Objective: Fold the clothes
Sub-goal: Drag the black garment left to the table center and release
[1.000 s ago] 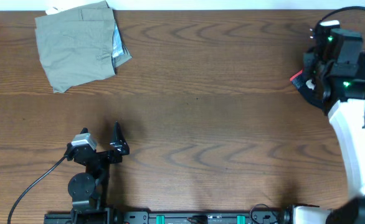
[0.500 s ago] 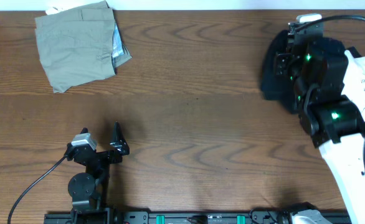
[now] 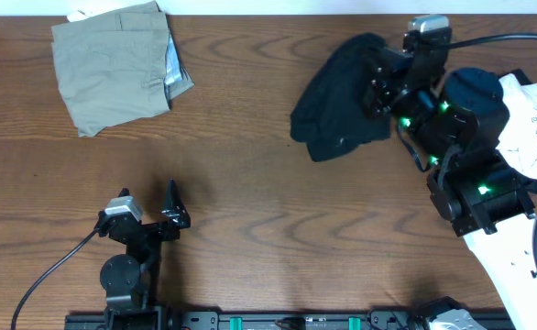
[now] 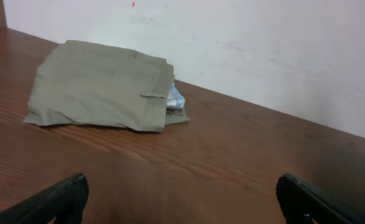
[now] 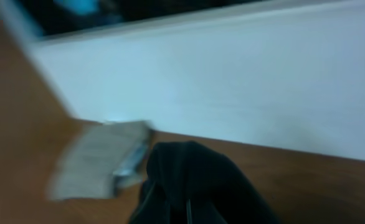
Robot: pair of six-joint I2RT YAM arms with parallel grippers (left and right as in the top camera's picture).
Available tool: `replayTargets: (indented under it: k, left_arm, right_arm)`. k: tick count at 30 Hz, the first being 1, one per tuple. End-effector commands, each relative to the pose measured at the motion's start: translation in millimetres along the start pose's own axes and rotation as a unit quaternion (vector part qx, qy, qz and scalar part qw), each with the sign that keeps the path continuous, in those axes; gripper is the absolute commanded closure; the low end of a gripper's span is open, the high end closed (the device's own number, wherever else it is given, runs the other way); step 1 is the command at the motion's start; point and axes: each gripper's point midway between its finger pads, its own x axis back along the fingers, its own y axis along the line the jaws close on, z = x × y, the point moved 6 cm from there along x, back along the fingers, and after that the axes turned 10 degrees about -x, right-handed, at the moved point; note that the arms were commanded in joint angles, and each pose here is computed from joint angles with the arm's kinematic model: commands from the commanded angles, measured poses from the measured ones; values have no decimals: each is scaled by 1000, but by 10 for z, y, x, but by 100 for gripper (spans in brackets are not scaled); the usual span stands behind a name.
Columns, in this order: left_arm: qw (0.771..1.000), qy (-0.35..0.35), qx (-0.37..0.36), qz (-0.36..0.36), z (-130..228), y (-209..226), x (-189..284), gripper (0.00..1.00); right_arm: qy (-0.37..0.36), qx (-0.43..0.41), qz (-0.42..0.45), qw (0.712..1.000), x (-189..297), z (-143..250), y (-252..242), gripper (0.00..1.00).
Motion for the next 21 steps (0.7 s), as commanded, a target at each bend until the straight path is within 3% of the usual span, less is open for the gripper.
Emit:
replayTargets:
  k: [1,6,11,15,17,18,21]
  left_arm:
    - [1000,26,0,2,133,10,-12,2]
    - [1000,26,0,2,133,10,-12,2]
    - [1000,26,0,1,133,10,-12,2]
    - [1000,26,0,2,133,10,-12,2]
    - [1000,26,0,2,133,10,-12,2]
    - [1000,26,0,2,133,10,-12,2]
    - [1000,26,0,2,133,10,-12,2]
  right_arm:
    - [37,-77,-148,985,136,-38,449,99]
    - [73,-106,-260,957,234,-3,838,99]
    - [62,-94,-312,944,307,-40,1057,98]
    - [60,-93,-301,947,252,-22,1025,97]
    - [64,-89,-285,952,164,29,973,91]
    - [68,-88,-270,956,99,70,924,84]
    - [72,-80,-188,976,-129,206,666,84]
